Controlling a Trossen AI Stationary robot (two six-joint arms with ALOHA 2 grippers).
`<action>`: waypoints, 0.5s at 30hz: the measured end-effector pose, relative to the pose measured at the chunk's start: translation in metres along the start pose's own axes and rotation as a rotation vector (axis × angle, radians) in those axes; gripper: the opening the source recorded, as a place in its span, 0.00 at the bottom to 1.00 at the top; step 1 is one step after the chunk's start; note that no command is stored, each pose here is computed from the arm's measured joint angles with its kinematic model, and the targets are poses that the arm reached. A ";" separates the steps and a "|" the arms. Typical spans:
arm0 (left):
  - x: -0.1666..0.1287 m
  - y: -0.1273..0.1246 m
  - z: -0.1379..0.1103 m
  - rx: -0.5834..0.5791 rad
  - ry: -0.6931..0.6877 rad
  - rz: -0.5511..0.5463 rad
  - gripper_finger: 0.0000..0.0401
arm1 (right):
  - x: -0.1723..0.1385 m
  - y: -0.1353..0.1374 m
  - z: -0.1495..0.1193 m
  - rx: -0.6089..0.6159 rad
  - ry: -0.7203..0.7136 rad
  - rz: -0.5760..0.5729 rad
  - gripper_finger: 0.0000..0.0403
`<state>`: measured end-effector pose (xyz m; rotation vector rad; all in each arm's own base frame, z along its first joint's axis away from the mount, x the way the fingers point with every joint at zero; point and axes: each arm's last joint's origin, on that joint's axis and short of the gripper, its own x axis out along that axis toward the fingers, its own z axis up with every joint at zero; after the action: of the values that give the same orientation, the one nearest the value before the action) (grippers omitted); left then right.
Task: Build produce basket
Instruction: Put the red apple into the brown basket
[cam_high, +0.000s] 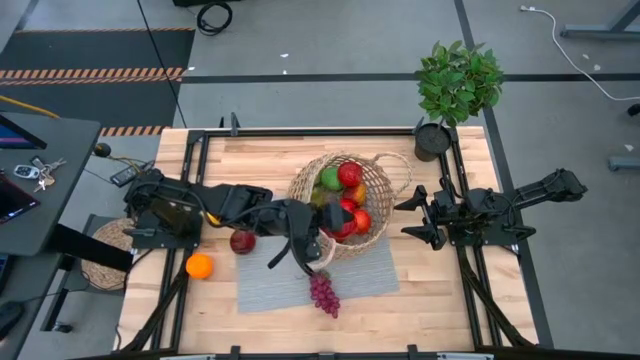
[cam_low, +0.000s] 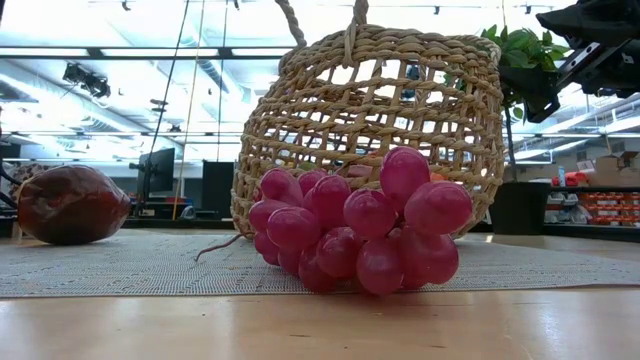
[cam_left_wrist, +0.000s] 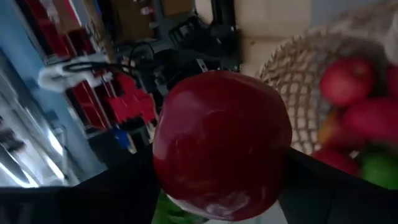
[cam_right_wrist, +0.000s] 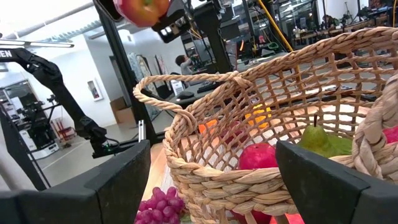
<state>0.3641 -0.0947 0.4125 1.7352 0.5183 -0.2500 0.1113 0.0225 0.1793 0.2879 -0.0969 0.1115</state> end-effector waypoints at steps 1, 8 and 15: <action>0.000 0.000 0.000 0.033 0.002 0.000 0.67 | 0.000 0.000 0.000 0.000 0.000 0.000 0.86; 0.001 0.000 -0.002 0.261 0.006 -0.002 0.67 | 0.000 0.000 0.000 0.000 0.000 0.000 0.86; 0.002 0.000 -0.004 0.219 0.008 -0.003 0.68 | 0.000 0.000 0.000 0.000 0.000 0.000 0.86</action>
<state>0.3650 -0.0906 0.4126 1.9487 0.5146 -0.3115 0.1113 0.0225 0.1793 0.2877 -0.0970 0.1116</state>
